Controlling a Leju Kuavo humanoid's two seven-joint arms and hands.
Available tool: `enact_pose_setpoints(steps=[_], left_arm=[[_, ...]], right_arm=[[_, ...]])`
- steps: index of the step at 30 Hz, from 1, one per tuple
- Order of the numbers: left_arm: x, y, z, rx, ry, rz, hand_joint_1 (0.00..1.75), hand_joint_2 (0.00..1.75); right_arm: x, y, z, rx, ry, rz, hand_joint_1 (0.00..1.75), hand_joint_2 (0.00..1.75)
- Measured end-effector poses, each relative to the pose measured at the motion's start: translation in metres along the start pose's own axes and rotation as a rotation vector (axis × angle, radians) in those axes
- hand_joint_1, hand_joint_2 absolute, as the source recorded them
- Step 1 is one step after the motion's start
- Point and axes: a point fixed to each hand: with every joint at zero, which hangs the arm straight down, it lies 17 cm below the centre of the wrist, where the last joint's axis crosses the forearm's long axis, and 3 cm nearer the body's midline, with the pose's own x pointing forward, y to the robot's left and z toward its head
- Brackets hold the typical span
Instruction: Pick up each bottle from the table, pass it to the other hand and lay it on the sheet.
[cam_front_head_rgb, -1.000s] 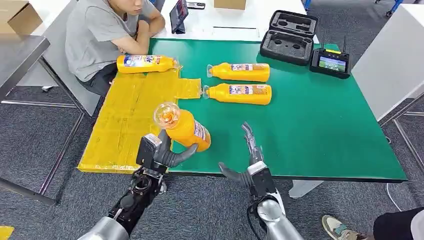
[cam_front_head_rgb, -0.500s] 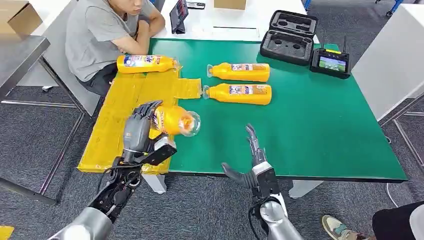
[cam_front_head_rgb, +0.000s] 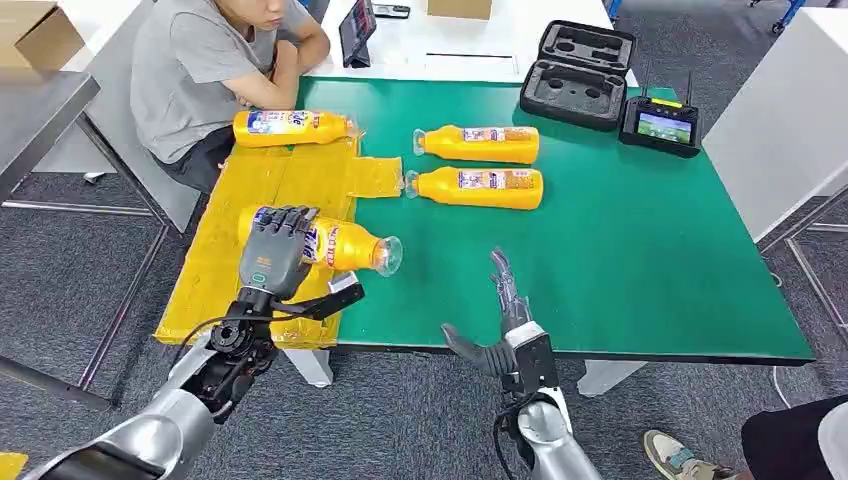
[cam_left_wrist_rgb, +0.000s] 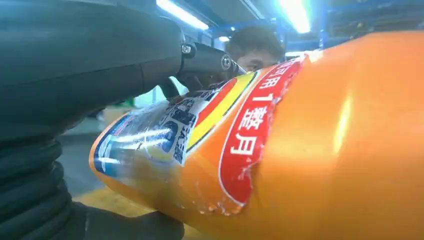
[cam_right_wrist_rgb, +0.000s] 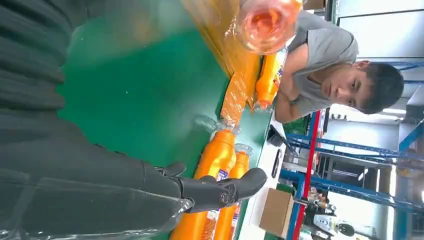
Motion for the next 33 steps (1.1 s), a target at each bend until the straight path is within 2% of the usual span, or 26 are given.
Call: enact_pose_setpoints(steps=[6, 15, 20, 28, 30, 31, 32, 33], left_arm=[[-0.039, -0.032, 0.003, -0.21, 0.1, -0.201, 1.75, 1.75], [-0.058, -0.04, 0.006, -0.274, 0.125, -0.264, 1.75, 1.75], [-0.076, -0.05, 0.015, -0.352, 0.175, -0.297, 1.75, 1.75], [-0.081, -0.064, 0.024, -0.436, 0.173, -0.291, 1.75, 1.75], [-0.082, -0.065, 0.025, -0.445, 0.175, -0.282, 1.69, 1.75], [-0.082, -0.066, 0.025, -0.453, 0.178, -0.277, 1.55, 1.75], [-0.083, -0.067, 0.026, -0.462, 0.18, -0.268, 1.52, 1.75], [-0.083, -0.068, 0.027, -0.467, 0.179, -0.261, 1.38, 1.75]], right_arm=[[0.002, 0.002, -0.002, 0.0, -0.002, -0.011, 0.0, 1.75], [0.003, 0.003, -0.003, -0.001, -0.004, -0.015, 0.0, 1.75], [0.004, 0.003, -0.005, -0.001, -0.006, -0.015, 0.0, 1.75], [0.003, 0.002, -0.006, -0.003, -0.005, -0.011, 0.0, 1.75], [0.003, 0.002, -0.007, -0.004, -0.005, -0.009, 0.0, 1.75], [0.003, 0.001, -0.008, -0.004, -0.006, -0.008, 0.0, 1.75], [0.003, 0.001, -0.009, -0.005, -0.006, -0.005, 0.0, 1.75], [0.003, 0.001, -0.009, -0.005, -0.007, -0.001, 0.0, 1.75]])
